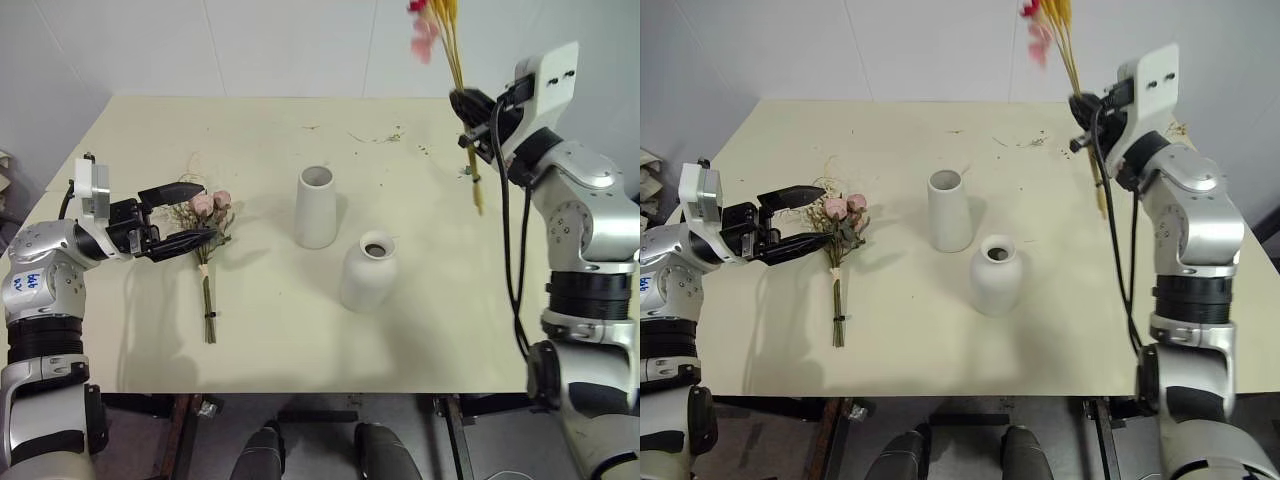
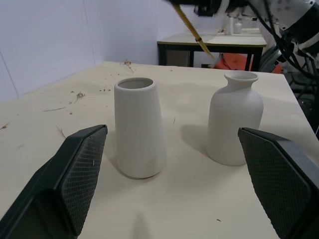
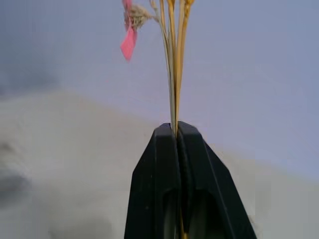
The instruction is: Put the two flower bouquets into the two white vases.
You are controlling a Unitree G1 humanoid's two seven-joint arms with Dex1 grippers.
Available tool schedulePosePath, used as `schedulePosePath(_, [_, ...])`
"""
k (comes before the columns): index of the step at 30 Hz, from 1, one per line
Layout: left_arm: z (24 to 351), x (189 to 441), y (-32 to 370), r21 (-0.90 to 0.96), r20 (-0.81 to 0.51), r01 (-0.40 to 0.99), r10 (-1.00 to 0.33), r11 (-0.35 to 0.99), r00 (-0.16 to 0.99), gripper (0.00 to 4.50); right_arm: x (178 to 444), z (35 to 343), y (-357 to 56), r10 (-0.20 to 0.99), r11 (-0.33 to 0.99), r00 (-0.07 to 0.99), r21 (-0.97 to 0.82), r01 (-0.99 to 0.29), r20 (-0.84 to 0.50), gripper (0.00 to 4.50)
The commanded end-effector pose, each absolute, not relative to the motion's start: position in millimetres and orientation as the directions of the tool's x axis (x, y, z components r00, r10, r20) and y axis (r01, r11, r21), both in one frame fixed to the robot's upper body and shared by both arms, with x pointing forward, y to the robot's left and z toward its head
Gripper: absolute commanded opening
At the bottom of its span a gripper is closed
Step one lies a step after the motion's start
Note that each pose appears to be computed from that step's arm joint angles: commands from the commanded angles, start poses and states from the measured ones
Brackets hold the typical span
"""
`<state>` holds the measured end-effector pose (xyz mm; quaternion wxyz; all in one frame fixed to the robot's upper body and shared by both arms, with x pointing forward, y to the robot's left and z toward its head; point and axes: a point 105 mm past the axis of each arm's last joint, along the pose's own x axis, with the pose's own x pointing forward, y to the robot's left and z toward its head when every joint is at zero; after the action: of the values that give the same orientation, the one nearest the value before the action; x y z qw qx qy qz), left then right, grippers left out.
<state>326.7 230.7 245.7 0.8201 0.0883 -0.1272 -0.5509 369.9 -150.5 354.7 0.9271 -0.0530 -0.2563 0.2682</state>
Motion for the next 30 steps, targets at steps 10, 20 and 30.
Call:
schedulePosePath(10, [254,325,230,0.319,0.113,0.877,-0.933,0.359,0.341,4.50,278,360,-85,0.689,0.595,0.363,-0.204,-0.777,0.627,0.03])
schedulePosePath(20, [255,325,230,0.319,0.108,0.877,-0.933,0.359,0.343,4.50,293,337,-86,0.677,0.594,0.404,-0.133,-0.793,0.616,0.03])
schedulePosePath(30, [257,324,230,0.323,0.110,0.874,-0.932,0.363,0.347,4.50,305,336,-81,0.663,0.593,0.397,-0.121,-0.796,0.635,0.03])
